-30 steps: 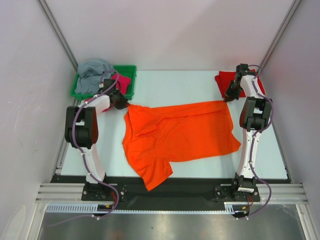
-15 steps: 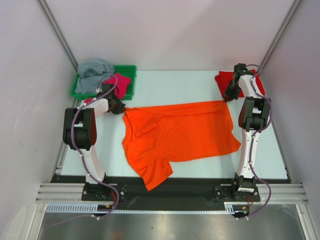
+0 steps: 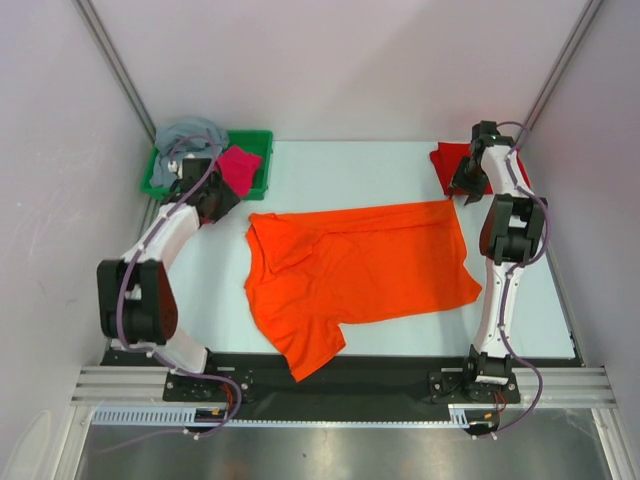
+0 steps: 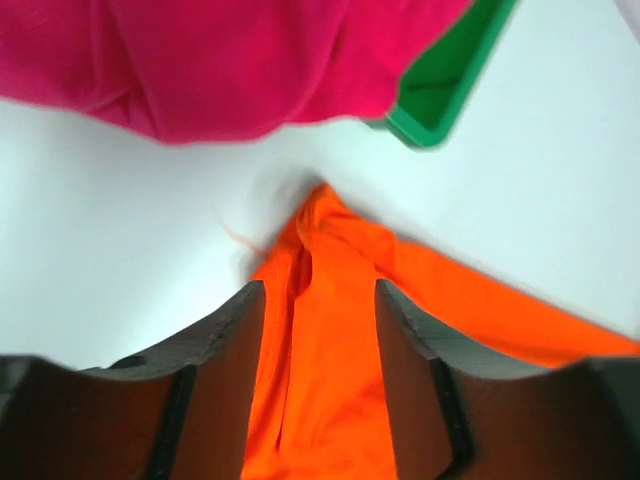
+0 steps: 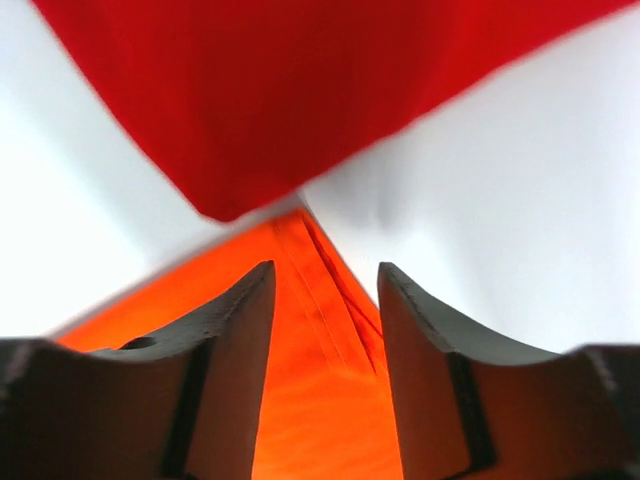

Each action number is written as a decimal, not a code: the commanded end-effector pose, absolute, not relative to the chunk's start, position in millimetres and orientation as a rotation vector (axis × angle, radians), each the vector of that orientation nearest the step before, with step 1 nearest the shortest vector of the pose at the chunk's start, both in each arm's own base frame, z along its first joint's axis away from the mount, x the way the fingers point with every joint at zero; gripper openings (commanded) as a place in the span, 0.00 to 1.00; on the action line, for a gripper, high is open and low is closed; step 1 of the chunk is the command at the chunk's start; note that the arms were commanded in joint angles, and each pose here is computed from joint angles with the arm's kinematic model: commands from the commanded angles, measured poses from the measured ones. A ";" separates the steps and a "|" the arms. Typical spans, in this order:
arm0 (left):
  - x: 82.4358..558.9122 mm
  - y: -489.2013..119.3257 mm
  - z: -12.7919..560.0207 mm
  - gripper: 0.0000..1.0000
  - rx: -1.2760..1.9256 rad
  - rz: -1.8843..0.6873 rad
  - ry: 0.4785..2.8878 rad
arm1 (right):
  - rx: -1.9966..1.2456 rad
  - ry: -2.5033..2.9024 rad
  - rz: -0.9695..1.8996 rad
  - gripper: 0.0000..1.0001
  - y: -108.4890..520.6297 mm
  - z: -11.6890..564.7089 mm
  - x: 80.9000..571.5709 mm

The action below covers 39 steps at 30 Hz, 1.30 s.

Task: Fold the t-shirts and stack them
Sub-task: Fold the tshirt

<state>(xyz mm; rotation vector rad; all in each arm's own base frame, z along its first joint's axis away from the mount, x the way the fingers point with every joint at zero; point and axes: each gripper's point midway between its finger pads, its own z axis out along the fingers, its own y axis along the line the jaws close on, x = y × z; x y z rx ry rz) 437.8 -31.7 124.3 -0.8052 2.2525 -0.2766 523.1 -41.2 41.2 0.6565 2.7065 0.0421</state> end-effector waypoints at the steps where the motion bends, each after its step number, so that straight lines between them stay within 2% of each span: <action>1: 405.6 -41.8 134.9 0.52 -0.792 -0.341 2.261 | 0.619 2.601 -0.033 0.53 -54.6 114.7 519.1; 4: 381.7 -61.5 124.7 0.44 -0.767 -0.447 2.299 | 0.634 2.601 0.044 0.55 -43.6 123.2 510.1; 11: 352.8 -116.7 102.5 0.52 -0.736 -0.599 2.388 | 0.635 2.613 0.194 0.56 -18.8 120.4 489.3; 16: 342.3 -145.4 83.7 0.51 -0.721 -0.649 2.464 | 0.600 2.688 0.215 0.54 -8.4 108.2 468.0; 21: 348.6 -168.3 99.5 0.49 -0.381 -0.665 2.421 | 0.570 2.709 0.269 0.52 2.3 98.0 454.5; 23: 354.3 -175.5 105.3 0.53 -0.263 -0.681 2.403 | 0.545 2.716 0.340 0.51 18.0 97.4 448.7; 26: 356.4 -172.8 100.5 0.52 -0.239 -0.638 2.448 | 0.461 2.684 0.582 0.52 73.0 108.1 442.4; 27: 357.9 -170.3 98.3 0.45 -0.249 -0.615 2.453 | 0.351 2.648 0.693 0.52 116.1 116.0 444.2; 29: 359.5 -168.2 91.2 0.38 -0.264 -0.591 2.487 | 0.335 2.631 0.827 0.50 158.1 121.3 435.5; 30: 359.6 -168.4 88.4 0.37 -0.265 -0.587 2.502 | 0.317 2.596 0.864 0.47 174.5 124.4 440.5; 32: 362.9 -173.6 91.1 0.36 -0.235 -0.614 2.504 | 0.279 2.578 0.953 0.45 218.8 127.3 435.0; 36: 357.9 -177.6 96.4 0.50 -0.204 -0.649 2.471 | 0.240 2.559 1.129 0.45 277.8 127.0 427.1; 39: 356.6 -165.5 87.2 0.50 -0.205 -0.568 2.495 | 0.224 2.575 1.230 0.45 317.9 118.8 415.6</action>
